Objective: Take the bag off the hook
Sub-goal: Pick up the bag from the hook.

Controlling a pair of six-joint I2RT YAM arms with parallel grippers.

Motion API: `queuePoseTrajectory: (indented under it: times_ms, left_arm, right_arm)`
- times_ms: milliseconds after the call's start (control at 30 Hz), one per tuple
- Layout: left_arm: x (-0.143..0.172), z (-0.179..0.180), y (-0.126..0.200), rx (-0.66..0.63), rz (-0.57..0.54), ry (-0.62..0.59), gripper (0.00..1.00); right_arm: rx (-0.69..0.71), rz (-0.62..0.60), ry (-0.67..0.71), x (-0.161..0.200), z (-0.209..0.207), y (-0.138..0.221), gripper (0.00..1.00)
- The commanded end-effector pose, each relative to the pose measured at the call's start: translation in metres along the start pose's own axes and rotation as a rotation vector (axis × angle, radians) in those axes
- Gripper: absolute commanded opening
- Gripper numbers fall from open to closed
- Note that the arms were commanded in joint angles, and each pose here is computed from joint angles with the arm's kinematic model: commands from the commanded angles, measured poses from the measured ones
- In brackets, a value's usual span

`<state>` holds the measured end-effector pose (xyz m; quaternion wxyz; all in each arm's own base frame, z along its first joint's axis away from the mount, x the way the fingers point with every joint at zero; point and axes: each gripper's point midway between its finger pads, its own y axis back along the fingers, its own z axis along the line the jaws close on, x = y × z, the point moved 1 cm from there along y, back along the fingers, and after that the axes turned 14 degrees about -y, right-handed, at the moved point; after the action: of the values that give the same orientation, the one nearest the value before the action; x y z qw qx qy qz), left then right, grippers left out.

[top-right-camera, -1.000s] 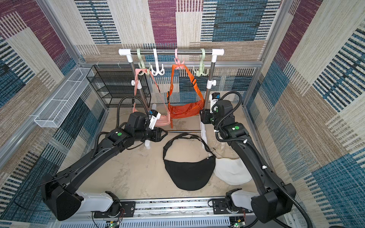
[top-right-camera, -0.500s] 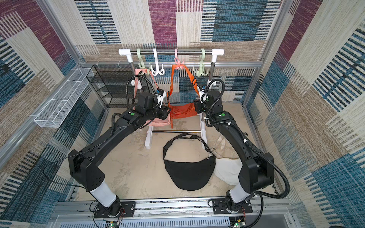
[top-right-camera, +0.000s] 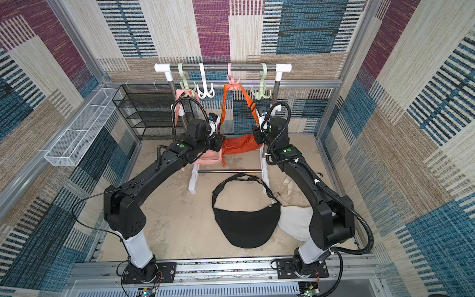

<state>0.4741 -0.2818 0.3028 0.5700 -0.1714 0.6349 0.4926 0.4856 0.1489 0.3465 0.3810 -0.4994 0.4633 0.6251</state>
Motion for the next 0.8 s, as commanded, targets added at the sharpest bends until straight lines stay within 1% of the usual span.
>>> queuePoseTrajectory:
  times_ms: [0,300,567,767]
  left_arm:
    - [-0.023,0.010,0.001,-0.053,-0.100,-0.004,0.40]
    - [-0.033,0.012,-0.006,-0.064,-0.162,-0.007,0.40]
    - [-0.038,0.022,-0.012,-0.129,-0.204,-0.021,0.40]
    - [-0.039,0.023,-0.022,-0.134,-0.201,-0.047,0.40]
  right_arm:
    - [0.001,-0.070,0.012,-0.013,0.000,0.000,0.59]
    - [-0.003,-0.073,0.012,-0.009,0.000,-0.005,0.59]
    - [0.019,-0.074,0.016,-0.003,-0.004,-0.009,0.59]
    - [0.043,-0.072,0.019,0.000,-0.007,-0.013,0.59]
